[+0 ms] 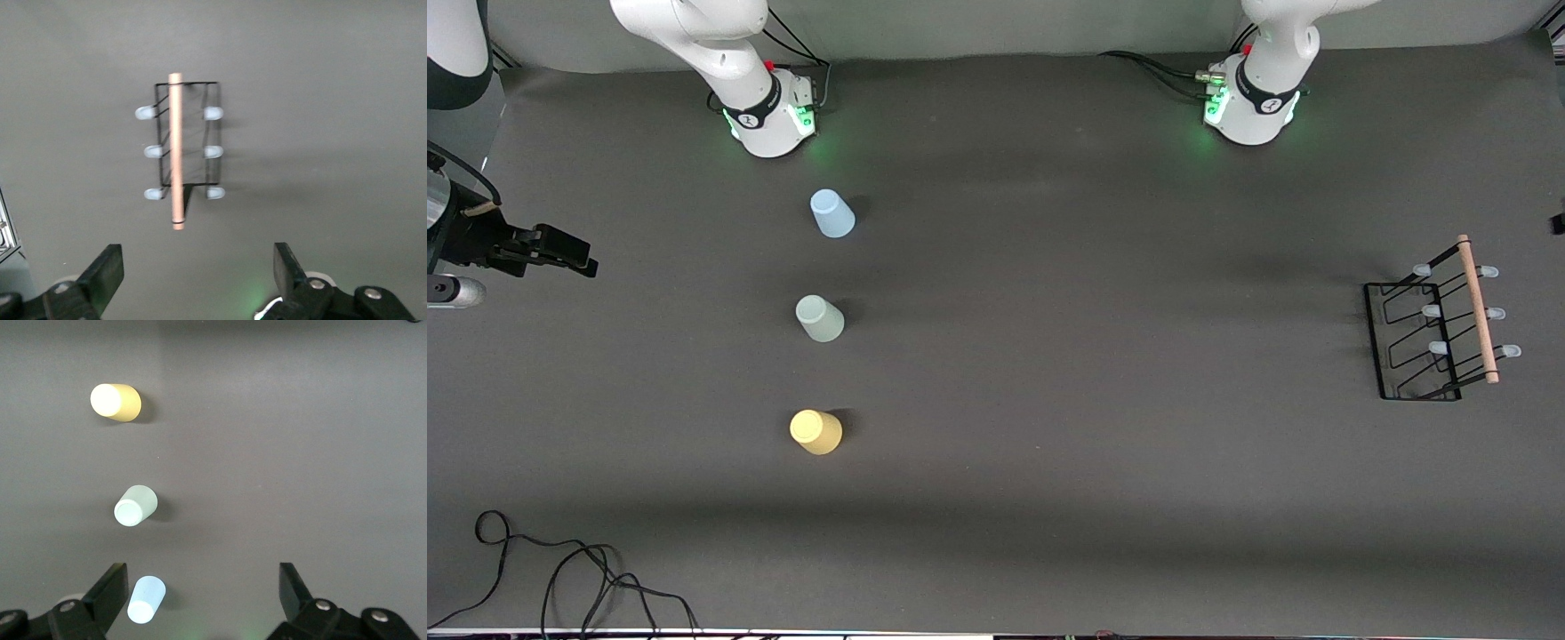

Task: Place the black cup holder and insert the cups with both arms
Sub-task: 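Lower the left gripper onto the wooden rod of the black rack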

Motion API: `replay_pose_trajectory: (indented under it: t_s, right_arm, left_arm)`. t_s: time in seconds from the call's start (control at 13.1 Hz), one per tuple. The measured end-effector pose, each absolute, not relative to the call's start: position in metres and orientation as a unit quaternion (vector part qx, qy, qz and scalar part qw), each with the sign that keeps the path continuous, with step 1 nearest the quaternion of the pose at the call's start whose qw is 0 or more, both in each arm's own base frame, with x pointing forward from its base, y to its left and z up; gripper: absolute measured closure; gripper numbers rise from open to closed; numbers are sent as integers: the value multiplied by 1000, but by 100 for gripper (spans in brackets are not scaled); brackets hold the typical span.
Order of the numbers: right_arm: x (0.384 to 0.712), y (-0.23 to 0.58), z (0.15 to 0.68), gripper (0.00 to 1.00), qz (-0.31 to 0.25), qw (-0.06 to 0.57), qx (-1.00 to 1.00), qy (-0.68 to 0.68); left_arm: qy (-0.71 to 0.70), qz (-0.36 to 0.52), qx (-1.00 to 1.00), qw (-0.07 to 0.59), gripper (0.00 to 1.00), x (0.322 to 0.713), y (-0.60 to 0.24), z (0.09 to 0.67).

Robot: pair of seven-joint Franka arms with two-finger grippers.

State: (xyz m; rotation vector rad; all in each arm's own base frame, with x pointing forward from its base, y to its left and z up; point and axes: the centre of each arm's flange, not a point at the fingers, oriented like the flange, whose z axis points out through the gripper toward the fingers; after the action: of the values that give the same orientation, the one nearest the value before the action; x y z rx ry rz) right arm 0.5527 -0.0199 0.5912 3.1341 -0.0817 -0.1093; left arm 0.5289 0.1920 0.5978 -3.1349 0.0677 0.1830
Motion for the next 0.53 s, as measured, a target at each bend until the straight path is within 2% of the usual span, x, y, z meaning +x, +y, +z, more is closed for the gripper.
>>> replay_pose_trajectory:
  t_s: [0.3,0.53]
  right_arm:
    - [553,-20,591,0,-35,2,999,-26]
    - [553,-20,591,0,-35,2,999,-26]
  left_arm:
    - [24,59,-998,-1,0,534,202,556]
    - [25,46,-999,8,0,537,209,495]
